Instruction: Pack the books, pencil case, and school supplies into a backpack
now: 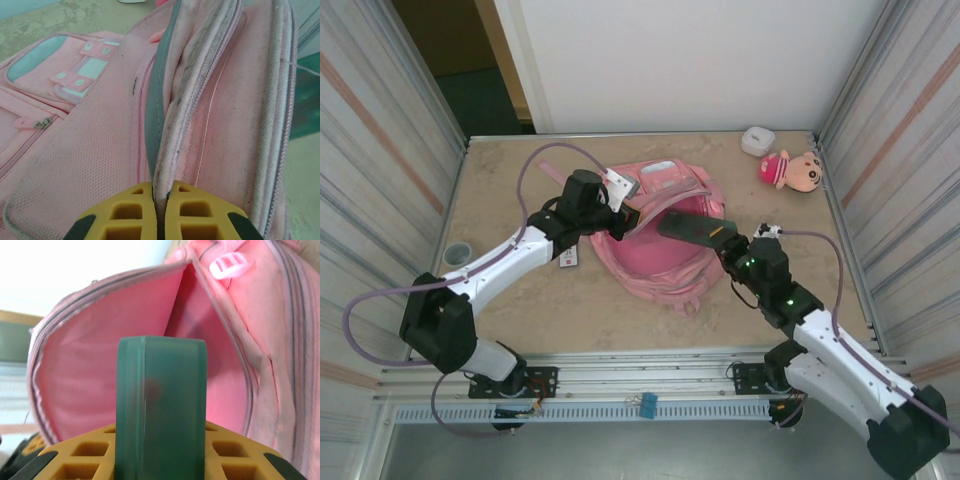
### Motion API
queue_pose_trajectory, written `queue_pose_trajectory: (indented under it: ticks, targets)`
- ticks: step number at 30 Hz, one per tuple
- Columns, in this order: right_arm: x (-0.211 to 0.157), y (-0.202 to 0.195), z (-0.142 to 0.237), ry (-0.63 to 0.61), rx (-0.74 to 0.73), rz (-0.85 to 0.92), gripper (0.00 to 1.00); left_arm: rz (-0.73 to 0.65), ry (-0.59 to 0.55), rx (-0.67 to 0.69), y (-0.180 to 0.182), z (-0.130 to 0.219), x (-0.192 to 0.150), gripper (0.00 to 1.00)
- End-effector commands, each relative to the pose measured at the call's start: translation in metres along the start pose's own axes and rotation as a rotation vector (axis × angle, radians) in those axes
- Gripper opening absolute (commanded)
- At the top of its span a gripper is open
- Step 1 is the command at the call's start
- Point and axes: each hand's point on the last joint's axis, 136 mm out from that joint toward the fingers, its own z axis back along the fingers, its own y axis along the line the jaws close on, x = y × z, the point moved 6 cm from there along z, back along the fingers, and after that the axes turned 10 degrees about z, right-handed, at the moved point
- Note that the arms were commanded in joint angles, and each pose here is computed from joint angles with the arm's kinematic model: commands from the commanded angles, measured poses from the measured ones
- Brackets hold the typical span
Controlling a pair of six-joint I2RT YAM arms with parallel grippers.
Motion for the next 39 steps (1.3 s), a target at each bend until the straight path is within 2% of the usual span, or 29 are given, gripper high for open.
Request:
queue_pose_trajectory:
  ticks: [1,13,21,28,34,39]
  targets:
    - [0.015,0.022,-0.009,-0.208,0.071,-0.083,0.09,-0.024,-0.181,-0.091,-0.019,0.015,0.048,0.0]
    - [-0.018,0.047,-0.076,-0.285,0.064,-0.088,0.13,0.016,-0.219,-0.158,-0.022,0.016,0.059,0.0]
    - [-0.041,0.05,-0.123,-0.292,0.058,-0.109,0.17,0.034,-0.235,-0.189,-0.021,0.015,0.065,0.0]
    - [-0.064,0.04,-0.156,-0.243,0.029,-0.14,0.23,0.042,-0.243,-0.194,-0.018,0.014,0.068,0.0]
    - [-0.082,0.026,-0.162,-0.169,-0.049,-0.118,0.37,0.044,-0.24,-0.188,-0.016,0.013,0.068,0.0]
    - [-0.088,0.006,-0.145,-0.091,-0.136,-0.085,0.58,0.033,-0.227,-0.157,-0.01,0.012,0.065,0.0]
